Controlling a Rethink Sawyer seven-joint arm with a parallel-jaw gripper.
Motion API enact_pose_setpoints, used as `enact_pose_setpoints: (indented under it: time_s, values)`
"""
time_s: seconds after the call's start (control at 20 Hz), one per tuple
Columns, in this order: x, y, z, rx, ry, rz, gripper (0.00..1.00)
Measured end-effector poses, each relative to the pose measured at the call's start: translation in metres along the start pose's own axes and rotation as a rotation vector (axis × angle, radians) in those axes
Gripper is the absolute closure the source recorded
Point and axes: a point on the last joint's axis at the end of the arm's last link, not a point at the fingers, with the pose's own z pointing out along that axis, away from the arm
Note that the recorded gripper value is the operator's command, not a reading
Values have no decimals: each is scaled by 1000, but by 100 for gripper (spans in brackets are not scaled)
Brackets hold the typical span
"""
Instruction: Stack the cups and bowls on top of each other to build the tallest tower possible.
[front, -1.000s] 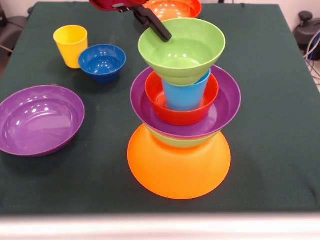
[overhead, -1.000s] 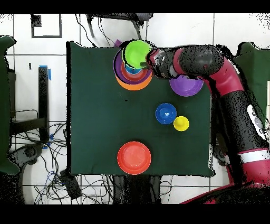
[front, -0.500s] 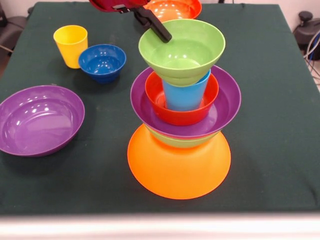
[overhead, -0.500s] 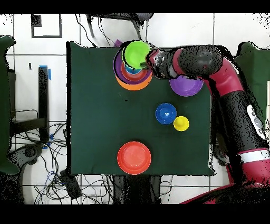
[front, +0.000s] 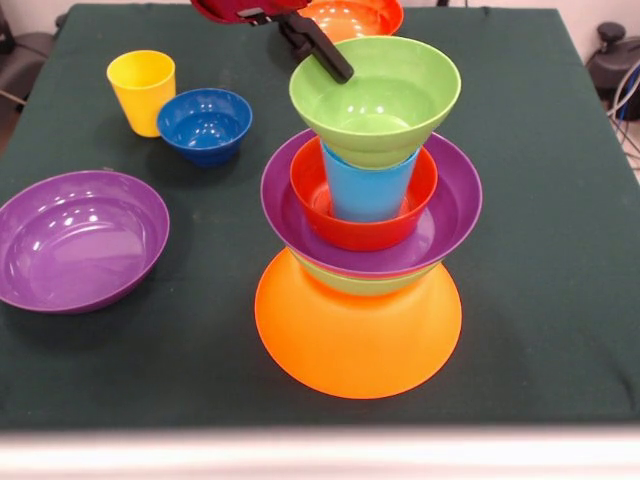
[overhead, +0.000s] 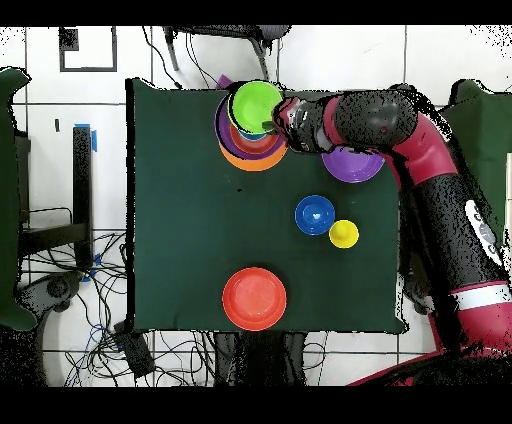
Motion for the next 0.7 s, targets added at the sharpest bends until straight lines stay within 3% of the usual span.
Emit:
enact_pose_setpoints:
  time_s: [0.7]
  values:
    - [15, 6, 11, -14, -19, -29, 100]
